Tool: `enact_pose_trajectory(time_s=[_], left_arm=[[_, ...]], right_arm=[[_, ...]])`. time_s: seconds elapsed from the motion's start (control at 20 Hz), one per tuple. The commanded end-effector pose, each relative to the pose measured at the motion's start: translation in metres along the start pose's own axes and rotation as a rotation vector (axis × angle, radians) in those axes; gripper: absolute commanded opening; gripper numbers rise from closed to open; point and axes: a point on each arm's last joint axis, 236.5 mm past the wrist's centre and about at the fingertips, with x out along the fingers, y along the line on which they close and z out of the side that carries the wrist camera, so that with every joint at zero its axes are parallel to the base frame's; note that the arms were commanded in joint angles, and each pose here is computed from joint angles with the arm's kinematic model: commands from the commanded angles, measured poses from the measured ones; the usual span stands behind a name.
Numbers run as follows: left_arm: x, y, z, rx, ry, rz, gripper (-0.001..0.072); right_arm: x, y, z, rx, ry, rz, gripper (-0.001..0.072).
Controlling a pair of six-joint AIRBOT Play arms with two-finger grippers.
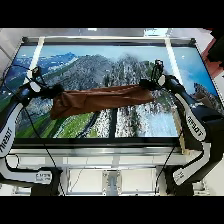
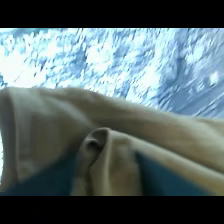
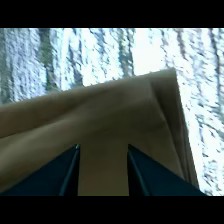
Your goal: Fold the shirts.
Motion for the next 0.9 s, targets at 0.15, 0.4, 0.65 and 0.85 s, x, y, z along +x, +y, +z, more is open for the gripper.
enact_pose_trajectory(time_s=[0.15,0.4,0.65,0.85], left_arm=[[-0.021,-0.028,0.044,-0.053,-0.100,-0.082,0.0497],[-0.050,-0.114,0.073,0.167,-0.205,-0.311,0.0498],[-0.054,-0.199,0.046,0.502,-0.278,-0.394,0.0486],[-0.055,-0.222,0.022,0.554,-0.231,-0.436,0.0486]], right_arm=[[-0.045,0.011,0.065,-0.040,-0.135,0.021,0.0352],[-0.071,-0.041,0.044,0.194,0.061,0.104,0.0411],[-0.081,-0.031,-0.058,0.306,0.442,0.375,0.0458],[-0.040,-0.012,-0.052,0.371,0.242,0.325,0.0459]])
